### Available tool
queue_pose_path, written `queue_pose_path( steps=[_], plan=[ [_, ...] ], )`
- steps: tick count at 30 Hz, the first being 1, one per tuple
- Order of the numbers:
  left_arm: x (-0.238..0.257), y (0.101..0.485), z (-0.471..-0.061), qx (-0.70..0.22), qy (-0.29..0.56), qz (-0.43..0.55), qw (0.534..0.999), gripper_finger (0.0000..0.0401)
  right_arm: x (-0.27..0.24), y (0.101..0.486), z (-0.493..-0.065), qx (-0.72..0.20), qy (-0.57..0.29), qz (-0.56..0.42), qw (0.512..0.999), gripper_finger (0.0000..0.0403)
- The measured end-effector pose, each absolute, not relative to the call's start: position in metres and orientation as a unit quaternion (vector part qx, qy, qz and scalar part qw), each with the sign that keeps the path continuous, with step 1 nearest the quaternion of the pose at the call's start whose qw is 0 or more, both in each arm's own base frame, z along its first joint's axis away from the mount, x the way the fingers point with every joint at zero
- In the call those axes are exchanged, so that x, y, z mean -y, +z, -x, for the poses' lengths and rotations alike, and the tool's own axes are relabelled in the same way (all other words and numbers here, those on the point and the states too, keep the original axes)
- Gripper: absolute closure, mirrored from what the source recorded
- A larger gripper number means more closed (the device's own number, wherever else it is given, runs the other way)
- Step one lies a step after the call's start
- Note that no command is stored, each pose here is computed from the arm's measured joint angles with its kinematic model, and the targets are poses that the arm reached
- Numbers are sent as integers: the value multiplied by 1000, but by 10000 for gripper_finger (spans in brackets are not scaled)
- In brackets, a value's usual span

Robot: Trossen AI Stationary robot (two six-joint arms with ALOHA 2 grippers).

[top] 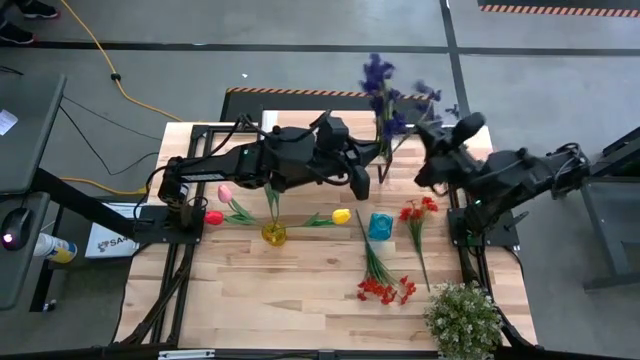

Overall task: Pick and place flowers into a vace then onto a shelf
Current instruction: Put the purple flowers into the blue vase

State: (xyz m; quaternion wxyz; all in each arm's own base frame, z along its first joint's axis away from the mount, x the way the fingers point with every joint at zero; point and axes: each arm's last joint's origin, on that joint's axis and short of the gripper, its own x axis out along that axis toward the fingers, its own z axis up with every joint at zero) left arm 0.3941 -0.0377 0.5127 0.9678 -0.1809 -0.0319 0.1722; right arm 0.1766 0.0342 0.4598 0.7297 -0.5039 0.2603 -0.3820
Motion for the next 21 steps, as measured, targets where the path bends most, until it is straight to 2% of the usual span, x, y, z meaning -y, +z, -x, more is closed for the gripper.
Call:
queue_pose_path(
  steps=[12,21],
  plan=[
    [46,494,-424,42,142,183,972,367,-14,475,-139,-206,-449,391,777,390],
    [42,494,-426,53,142,173,973,367,-24,468,-158,-216,-421,421,774,392]
  ],
)
